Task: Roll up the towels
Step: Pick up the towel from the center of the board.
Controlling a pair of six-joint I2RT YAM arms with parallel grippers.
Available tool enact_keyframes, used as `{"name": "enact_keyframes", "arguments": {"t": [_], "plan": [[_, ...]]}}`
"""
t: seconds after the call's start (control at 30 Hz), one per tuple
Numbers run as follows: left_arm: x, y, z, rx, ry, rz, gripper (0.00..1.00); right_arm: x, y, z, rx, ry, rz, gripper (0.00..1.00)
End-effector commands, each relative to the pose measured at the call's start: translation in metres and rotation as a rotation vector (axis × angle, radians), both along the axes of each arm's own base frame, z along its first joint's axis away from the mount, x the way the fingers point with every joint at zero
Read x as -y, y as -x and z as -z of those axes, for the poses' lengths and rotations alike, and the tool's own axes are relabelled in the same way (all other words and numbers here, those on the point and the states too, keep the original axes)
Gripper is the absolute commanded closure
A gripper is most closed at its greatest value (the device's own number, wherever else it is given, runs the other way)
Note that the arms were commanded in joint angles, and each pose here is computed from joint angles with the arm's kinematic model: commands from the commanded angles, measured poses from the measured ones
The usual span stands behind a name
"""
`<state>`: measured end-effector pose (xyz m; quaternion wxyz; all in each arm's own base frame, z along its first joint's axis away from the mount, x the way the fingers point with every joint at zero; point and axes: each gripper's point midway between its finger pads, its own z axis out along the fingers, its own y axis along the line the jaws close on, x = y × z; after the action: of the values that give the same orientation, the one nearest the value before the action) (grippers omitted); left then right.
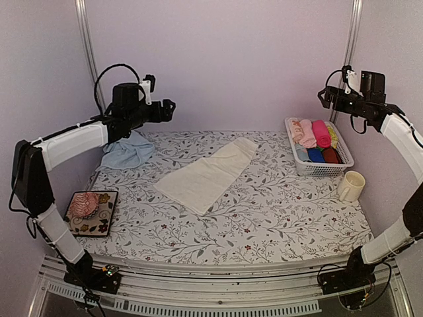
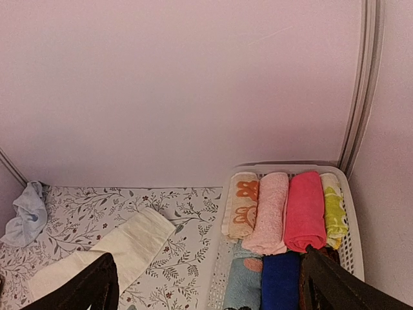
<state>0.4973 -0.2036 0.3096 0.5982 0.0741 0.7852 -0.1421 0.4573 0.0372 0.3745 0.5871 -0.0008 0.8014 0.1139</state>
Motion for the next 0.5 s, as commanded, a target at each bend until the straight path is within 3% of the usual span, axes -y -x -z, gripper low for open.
{"name": "enact_keyframes", "arguments": {"t": [0.0,0.17,0.47], "plan": [[-0.018,0.004,-0.029,0.155,-0.048,-0.048,0.03,0.004,0.010,-0.025,0.099,-0.015,0.021,0.01],[-0.013,0.024,-0.018,0.201,-0.121,0.053,0.03,0.002,0.011,-0.017,0.078,-0.003,0.006,0.01],[0.048,0.056,0.060,0.003,-0.206,0.314,0.03,0.008,-0.012,0.047,-0.105,0.068,0.021,0.01]]}}
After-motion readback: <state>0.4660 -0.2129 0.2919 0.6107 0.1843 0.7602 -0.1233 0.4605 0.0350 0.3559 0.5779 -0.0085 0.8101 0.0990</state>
